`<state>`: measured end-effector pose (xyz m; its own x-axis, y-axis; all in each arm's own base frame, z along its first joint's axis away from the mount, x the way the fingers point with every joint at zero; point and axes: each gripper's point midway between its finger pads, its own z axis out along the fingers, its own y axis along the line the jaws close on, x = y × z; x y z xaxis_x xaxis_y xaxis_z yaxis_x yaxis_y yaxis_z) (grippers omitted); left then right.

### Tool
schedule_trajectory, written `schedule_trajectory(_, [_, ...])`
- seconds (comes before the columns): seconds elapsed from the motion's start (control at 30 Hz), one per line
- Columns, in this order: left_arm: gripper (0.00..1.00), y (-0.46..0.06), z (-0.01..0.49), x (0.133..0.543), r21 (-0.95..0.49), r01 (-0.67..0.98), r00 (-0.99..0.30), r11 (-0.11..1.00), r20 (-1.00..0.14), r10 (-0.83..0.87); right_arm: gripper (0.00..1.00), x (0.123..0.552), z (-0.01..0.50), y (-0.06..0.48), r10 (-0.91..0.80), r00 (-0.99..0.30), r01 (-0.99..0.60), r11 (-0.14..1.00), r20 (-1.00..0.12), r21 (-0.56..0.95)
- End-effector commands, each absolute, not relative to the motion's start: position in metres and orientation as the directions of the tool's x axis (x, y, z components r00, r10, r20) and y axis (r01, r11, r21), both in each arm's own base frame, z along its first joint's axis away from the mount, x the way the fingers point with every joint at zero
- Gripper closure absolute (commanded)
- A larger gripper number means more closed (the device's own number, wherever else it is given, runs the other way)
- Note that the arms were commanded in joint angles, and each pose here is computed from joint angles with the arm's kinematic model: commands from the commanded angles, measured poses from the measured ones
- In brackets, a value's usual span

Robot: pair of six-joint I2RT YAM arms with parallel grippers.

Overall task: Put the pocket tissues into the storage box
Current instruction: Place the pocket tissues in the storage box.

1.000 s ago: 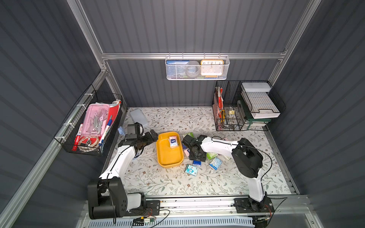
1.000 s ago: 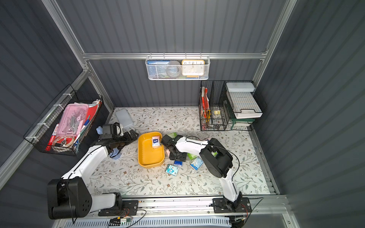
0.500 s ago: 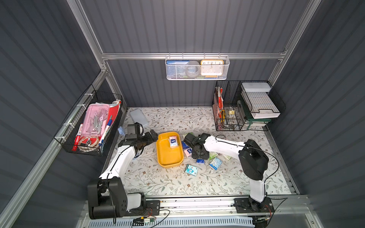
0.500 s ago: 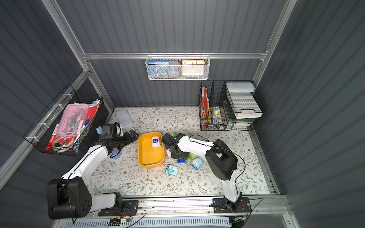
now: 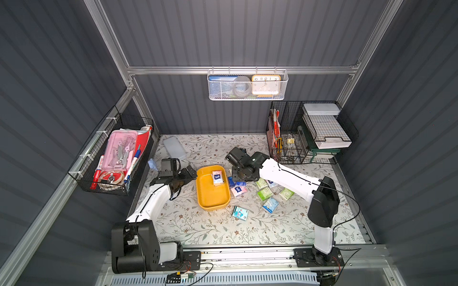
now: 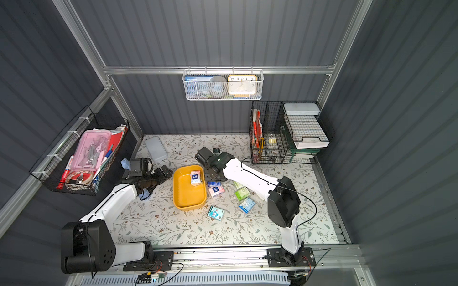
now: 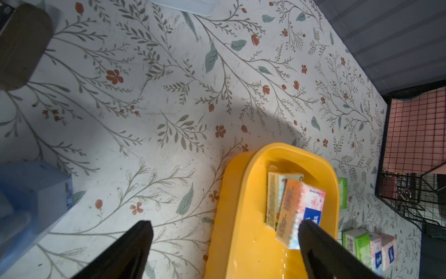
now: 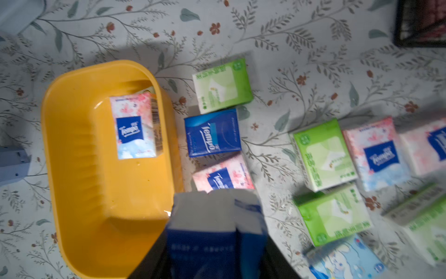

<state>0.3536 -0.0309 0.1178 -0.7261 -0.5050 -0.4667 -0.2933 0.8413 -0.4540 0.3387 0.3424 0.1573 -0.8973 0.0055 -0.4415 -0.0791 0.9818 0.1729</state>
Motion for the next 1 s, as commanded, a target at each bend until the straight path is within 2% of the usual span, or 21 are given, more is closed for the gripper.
schedule_trajectory(0.0, [0.01,-0.026,0.114,0.354,-0.452,-0.332,-0.710,0.828,-0.458,-0.535,0.55,0.346,0.148,0.380,-0.066,-0.893,-0.185,0.955,-0.445,0.230])
schedule_trajectory(0.2, [0.01,-0.024,0.117,0.352,-0.442,-0.343,-0.709,0.828,-0.456,-0.538,0.55,0.351,0.137,0.430,-0.121,-0.880,-0.280,0.913,-0.459,0.296])
schedule_trajectory(0.5, [0.01,-0.023,0.120,0.349,-0.434,-0.348,-0.709,0.831,-0.458,-0.536,0.55,0.350,0.122,0.475,-0.165,-0.850,-0.356,0.880,-0.501,0.314])
schedule_trajectory(0.8, [0.01,-0.022,0.120,0.349,-0.427,-0.352,-0.712,0.833,-0.455,-0.534,0.55,0.355,0.111,0.501,-0.184,-0.846,-0.372,0.876,-0.501,0.306])
schedule_trajectory(0.97, [0.01,-0.019,0.122,0.346,-0.410,-0.357,-0.711,0.839,-0.463,-0.529,0.55,0.364,0.097,0.499,-0.194,-0.844,-0.357,0.899,-0.500,0.253])
